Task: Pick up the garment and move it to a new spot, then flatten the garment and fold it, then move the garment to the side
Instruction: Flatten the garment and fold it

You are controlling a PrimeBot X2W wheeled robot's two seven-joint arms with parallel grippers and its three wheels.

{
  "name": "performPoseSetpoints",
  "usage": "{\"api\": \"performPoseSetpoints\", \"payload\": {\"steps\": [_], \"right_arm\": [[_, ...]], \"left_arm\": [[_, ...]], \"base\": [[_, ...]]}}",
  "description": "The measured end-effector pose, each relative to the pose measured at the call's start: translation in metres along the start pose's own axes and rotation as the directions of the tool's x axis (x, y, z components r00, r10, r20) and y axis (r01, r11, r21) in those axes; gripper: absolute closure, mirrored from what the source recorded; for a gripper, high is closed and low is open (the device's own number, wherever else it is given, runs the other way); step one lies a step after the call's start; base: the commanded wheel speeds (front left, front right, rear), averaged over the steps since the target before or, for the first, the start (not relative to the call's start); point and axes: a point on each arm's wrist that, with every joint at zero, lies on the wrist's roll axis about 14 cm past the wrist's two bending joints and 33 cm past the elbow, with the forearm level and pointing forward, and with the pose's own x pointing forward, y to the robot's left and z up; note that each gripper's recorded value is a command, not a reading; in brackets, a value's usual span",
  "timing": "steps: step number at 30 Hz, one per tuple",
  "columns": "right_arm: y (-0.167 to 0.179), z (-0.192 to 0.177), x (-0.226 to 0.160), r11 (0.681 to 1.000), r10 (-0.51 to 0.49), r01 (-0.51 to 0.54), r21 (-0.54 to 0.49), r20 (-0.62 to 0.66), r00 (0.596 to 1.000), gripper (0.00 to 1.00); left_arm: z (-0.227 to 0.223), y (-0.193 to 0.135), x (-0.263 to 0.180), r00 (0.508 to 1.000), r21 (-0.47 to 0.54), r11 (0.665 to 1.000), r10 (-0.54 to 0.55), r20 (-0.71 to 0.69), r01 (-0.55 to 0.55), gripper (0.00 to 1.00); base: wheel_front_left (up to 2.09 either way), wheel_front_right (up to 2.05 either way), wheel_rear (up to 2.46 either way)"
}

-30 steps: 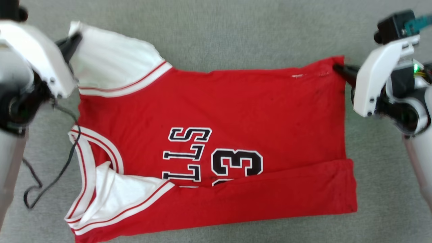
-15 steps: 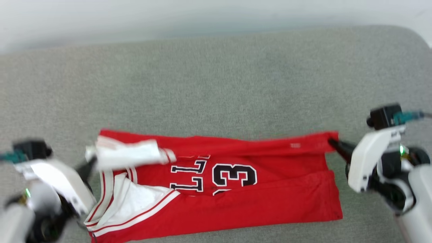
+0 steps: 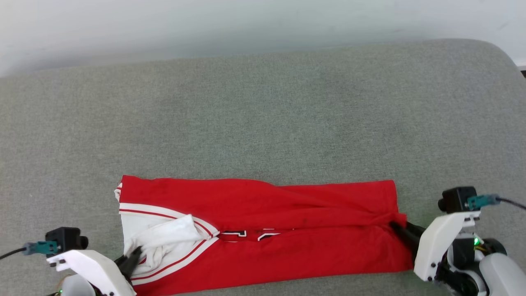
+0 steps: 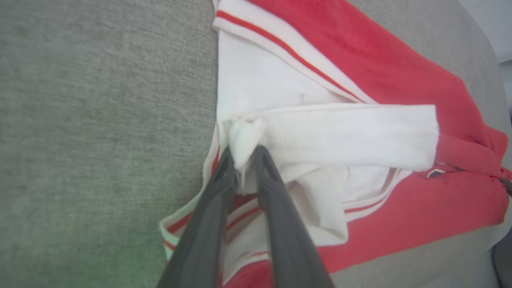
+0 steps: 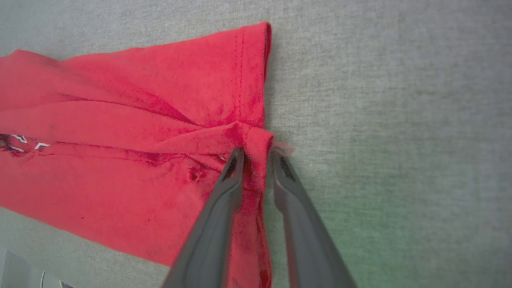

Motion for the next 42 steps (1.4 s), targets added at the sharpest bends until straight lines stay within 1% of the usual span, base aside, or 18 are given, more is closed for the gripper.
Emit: {"api": "performPoseSetpoints", "payload": {"steps": [2, 4, 6, 8, 10, 14, 17, 20, 24, 26, 30, 35, 40, 42], "right_arm": [[0.001, -0.008, -0.002, 1.0, 0.001, -0.001, 0.009, 0.002, 1.0, 0.0], [0.002, -0.012, -0.004, 1.0, 0.0, 0.0, 0.019, 0.021, 1.0, 0.0], [0.0, -0.014, -0.009, 1.0, -0.008, 0.006, 0.021, 0.054, 0.999, 0.0], [0.0, -0.014, -0.016, 1.0, -0.012, 0.01, 0.026, 0.093, 0.996, 0.0], [0.0, -0.007, -0.023, 1.0, -0.012, 0.008, 0.028, 0.145, 0.989, 0.0], [0.0, 0.012, -0.041, 1.0, -0.017, 0.011, 0.026, 0.227, 0.974, 0.0], [-0.007, 0.024, -0.054, 0.999, -0.04, 0.036, 0.021, 0.246, 0.969, 0.0], [-0.018, 0.035, -0.064, 0.997, -0.071, 0.067, 0.025, 0.249, 0.966, 0.0], [-0.03, 0.041, -0.07, 0.995, -0.103, 0.098, 0.034, 0.201, 0.974, 0.0], [-0.032, 0.042, -0.069, 0.994, -0.106, 0.102, 0.036, 0.165, 0.981, 0.0], [-0.03, 0.038, -0.06, 0.995, -0.1, 0.098, 0.035, 0.079, 0.992, 0.0], [-0.009, 0.025, -0.035, 0.998, -0.048, 0.05, 0.043, -0.037, 0.998, 0.0], [0.006, -0.004, -0.005, 0.997, -0.004, 0.019, 0.08, -0.174, 0.985, 0.0], [0.01, -0.012, 0.004, 0.996, 0.012, 0.009, 0.094, -0.216, 0.976, 0.0]], "left_arm": [[-0.002, -0.002, 0.0, 1.0, 0.0, 1.0, -0.006, 0.015, 0.006, 0.0], [0.001, -0.006, 0.0, 0.998, 0.004, 1.0, -0.011, 0.061, 0.01, 0.0], [0.009, -0.006, -0.003, 0.992, 0.017, 1.0, -0.003, 0.123, 0.001, 0.0], [0.022, -0.006, -0.009, 0.976, 0.017, 1.0, 0.009, 0.215, -0.013, 0.0], [0.031, -0.018, -0.013, 0.96, 0.033, 0.999, -0.021, 0.28, 0.012, 0.0], [0.054, -0.039, -0.028, 0.901, 0.083, 0.996, -0.075, 0.428, 0.043, 0.0], [0.064, -0.056, -0.037, 0.856, 0.135, 0.989, -0.124, 0.502, 0.064, 0.0], [0.08, -0.072, -0.048, 0.797, 0.193, 0.979, -0.164, 0.581, 0.061, 0.0], [0.096, -0.079, -0.065, 0.719, 0.252, 0.968, -0.181, 0.671, 0.009, 0.0], [0.108, -0.085, -0.076, 0.672, 0.276, 0.961, -0.194, 0.715, -0.017, 0.0], [0.114, -0.087, -0.091, 0.624, 0.293, 0.955, -0.196, 0.756, -0.054, 0.0], [0.12, -0.084, -0.105, 0.582, 0.312, 0.944, -0.196, 0.789, -0.105, 0.0], [0.124, -0.079, -0.113, 0.561, 0.326, 0.933, -0.191, 0.806, -0.151, 0.0], [0.123, -0.075, -0.113, 0.563, 0.322, 0.932, -0.179, 0.807, -0.164, 0.0]], "base": [[0.0, 0.0, 0.0], [0.0, 0.0, 0.0], [0.0, 0.0, 0.0], [0.0, 0.0, 0.0], [0.0, 0.0, 0.0], [0.0, 0.0, 0.0], [0.0, 0.0, 0.0], [0.0, 0.0, 0.0], [0.0, 0.0, 0.0], [0.0, 0.0, 0.0], [0.0, 0.0, 0.0], [0.0, 0.0, 0.0], [0.0, 0.0, 0.0], [0.0, 0.0, 0.0]]}}
